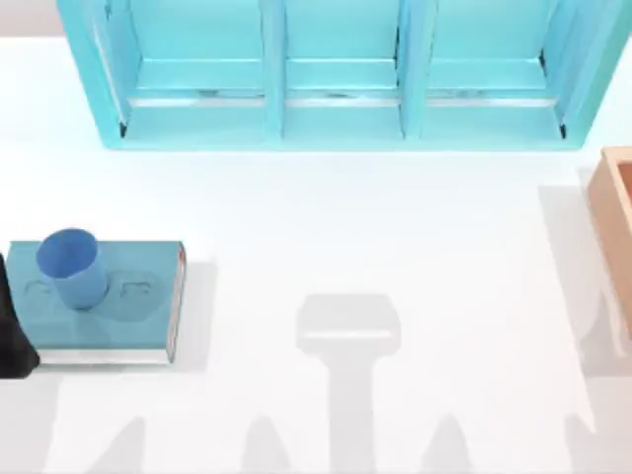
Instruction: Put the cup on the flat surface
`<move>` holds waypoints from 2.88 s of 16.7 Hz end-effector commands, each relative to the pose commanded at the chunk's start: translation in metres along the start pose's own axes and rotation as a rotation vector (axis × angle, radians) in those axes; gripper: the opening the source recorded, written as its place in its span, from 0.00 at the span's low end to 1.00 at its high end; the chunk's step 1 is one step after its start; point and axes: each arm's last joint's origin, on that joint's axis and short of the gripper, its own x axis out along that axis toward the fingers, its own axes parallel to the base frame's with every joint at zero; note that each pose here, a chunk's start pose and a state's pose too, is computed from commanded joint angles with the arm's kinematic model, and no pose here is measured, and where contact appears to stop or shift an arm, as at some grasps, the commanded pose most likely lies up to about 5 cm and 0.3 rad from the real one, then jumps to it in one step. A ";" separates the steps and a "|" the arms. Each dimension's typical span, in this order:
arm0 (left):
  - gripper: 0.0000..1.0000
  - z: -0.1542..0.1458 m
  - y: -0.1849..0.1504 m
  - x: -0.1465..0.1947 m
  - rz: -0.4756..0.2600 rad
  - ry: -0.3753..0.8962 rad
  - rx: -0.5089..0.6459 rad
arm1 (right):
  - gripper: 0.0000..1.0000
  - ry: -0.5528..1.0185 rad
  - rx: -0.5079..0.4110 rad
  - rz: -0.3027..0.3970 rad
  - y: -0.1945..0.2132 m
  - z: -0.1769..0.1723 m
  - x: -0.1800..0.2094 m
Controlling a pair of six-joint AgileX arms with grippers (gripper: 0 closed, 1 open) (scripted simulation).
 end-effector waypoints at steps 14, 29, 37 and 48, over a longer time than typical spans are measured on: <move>1.00 0.102 -0.013 0.049 -0.060 0.618 -0.061 | 1.00 0.000 0.000 0.000 0.000 0.000 0.000; 1.00 0.120 -0.076 0.220 -0.020 1.530 0.013 | 1.00 0.000 0.000 0.000 0.000 0.000 0.000; 1.00 0.116 -0.078 0.226 -0.010 1.568 0.018 | 1.00 0.000 0.000 0.000 0.000 0.000 0.000; 1.00 0.017 -0.079 0.226 -0.013 1.570 0.021 | 1.00 0.000 0.000 0.000 0.000 0.000 0.000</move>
